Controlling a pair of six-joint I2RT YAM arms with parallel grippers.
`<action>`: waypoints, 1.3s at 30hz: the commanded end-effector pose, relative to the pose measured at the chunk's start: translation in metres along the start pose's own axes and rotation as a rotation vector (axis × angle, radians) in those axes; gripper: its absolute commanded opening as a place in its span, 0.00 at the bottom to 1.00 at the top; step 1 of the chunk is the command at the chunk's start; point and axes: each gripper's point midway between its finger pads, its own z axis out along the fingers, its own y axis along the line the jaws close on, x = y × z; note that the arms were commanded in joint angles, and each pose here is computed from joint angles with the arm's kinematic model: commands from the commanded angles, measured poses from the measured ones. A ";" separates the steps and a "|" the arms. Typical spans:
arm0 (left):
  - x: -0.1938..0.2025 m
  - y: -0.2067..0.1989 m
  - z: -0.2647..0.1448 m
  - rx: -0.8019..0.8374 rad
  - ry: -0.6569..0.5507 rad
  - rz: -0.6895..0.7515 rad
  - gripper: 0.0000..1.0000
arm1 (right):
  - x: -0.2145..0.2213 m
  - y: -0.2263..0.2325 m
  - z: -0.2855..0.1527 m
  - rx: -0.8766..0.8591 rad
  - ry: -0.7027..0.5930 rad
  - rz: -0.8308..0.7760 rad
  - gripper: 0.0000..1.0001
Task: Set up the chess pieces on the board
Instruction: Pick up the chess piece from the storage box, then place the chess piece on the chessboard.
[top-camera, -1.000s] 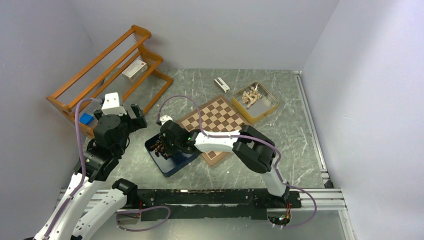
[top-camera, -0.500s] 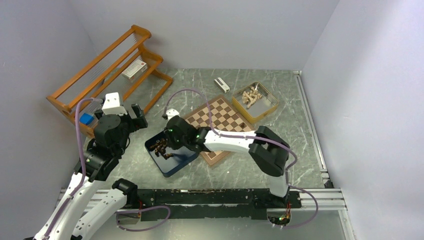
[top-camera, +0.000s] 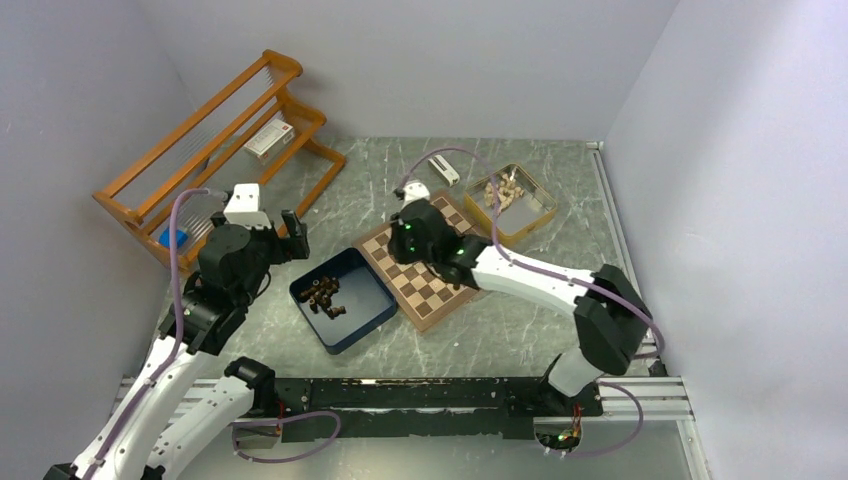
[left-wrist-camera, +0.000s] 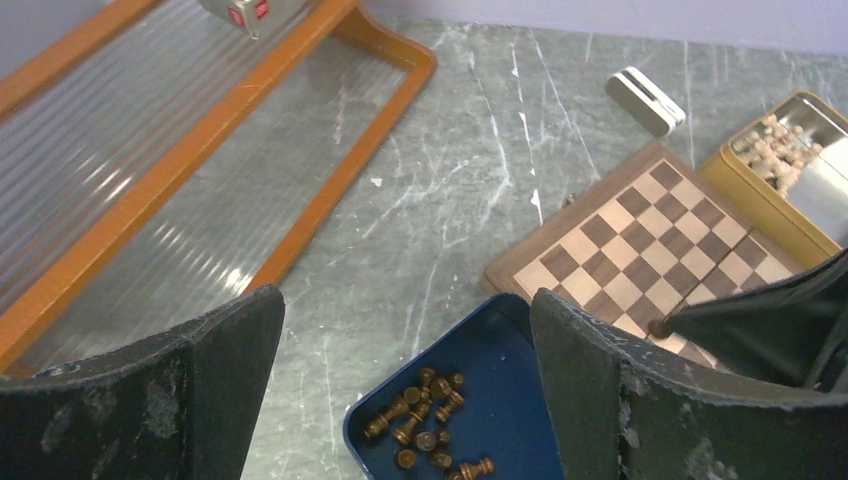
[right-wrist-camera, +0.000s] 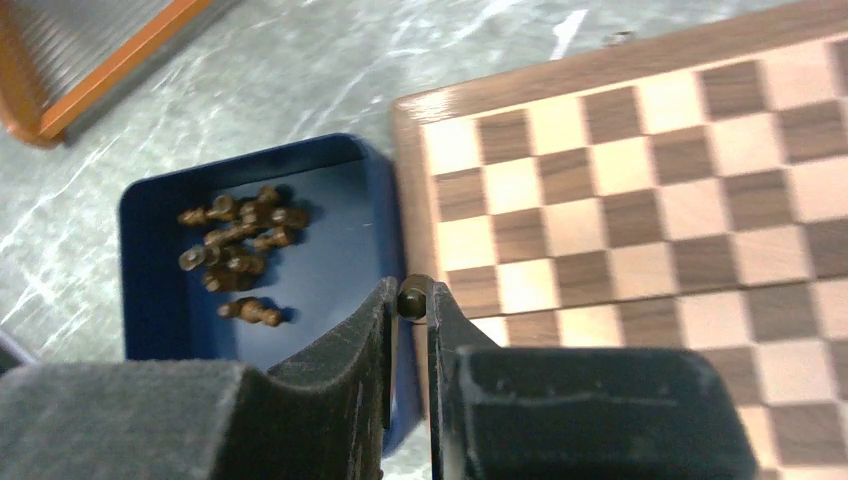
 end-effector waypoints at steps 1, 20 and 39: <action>-0.003 -0.021 0.004 0.109 -0.017 0.016 0.98 | -0.017 -0.047 -0.025 0.122 -0.053 0.035 0.14; 0.020 -0.044 0.018 0.216 0.080 0.058 0.98 | 0.028 -0.197 -0.076 0.502 -0.003 0.189 0.13; 0.021 -0.044 0.018 0.215 0.083 0.058 0.98 | 0.057 -0.217 -0.056 0.528 0.009 0.251 0.13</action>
